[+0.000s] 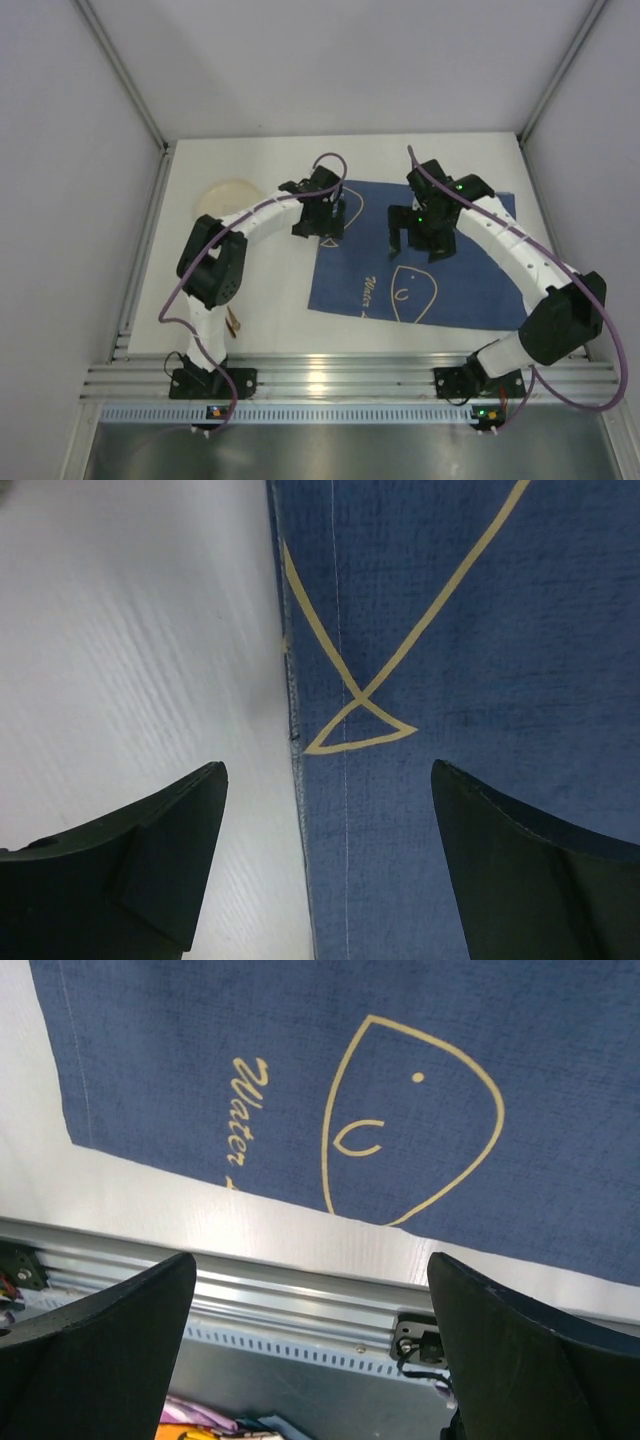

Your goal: Set the dinner table for one person

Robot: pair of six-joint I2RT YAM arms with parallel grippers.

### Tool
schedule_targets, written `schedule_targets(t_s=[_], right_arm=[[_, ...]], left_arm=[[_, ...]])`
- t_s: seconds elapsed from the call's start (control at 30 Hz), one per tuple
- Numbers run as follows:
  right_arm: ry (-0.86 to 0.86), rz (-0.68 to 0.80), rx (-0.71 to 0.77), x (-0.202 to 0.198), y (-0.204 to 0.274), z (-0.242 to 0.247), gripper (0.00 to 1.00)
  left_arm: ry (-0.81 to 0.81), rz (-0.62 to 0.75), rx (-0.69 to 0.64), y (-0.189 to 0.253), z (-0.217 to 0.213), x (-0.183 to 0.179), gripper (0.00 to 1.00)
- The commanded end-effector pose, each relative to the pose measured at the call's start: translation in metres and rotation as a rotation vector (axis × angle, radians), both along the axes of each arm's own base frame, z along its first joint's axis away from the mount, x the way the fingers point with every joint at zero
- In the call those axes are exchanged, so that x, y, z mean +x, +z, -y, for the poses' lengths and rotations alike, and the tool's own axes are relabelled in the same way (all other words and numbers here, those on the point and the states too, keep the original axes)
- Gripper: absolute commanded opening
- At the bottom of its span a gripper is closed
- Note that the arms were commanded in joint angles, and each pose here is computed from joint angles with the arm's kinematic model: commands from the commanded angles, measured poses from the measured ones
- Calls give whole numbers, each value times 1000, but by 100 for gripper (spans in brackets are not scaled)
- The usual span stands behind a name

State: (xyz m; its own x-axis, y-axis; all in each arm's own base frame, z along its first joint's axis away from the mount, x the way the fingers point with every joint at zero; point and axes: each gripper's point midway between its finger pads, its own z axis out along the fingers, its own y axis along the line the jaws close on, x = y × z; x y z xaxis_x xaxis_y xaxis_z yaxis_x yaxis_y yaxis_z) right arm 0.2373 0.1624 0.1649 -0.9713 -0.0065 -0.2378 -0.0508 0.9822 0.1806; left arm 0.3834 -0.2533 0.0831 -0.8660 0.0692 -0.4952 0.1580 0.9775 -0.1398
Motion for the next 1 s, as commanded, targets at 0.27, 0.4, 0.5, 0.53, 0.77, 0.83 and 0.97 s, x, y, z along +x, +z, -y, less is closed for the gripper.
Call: schedule_targets(t_s=[0.27,0.4,0.5,0.53,0.77,0.83,0.97], right_arm=[[-72,43,24,-11,10,46,100],[-74,39,18,-13,7,51,100],[-76,37,18,-11,6,55,100],[-78,36,17,-10,6,57,100],[-68,35,22,-3,5,56,100],[-71,36,18,-2,6,57,100],[-71,24,21,-4,1,57,100]], left_arm=[[55,-160,91,-61,11,-6,82],[42,-208,85,-78,15,-17,51],[44,-240,105,-90,8,-29,31],[48,-255,121,-95,2,-35,25],[94,-296,162,-93,-31,-78,0],[112,-318,159,-90,-45,-100,0],[154,-331,172,-87,-68,-131,0]])
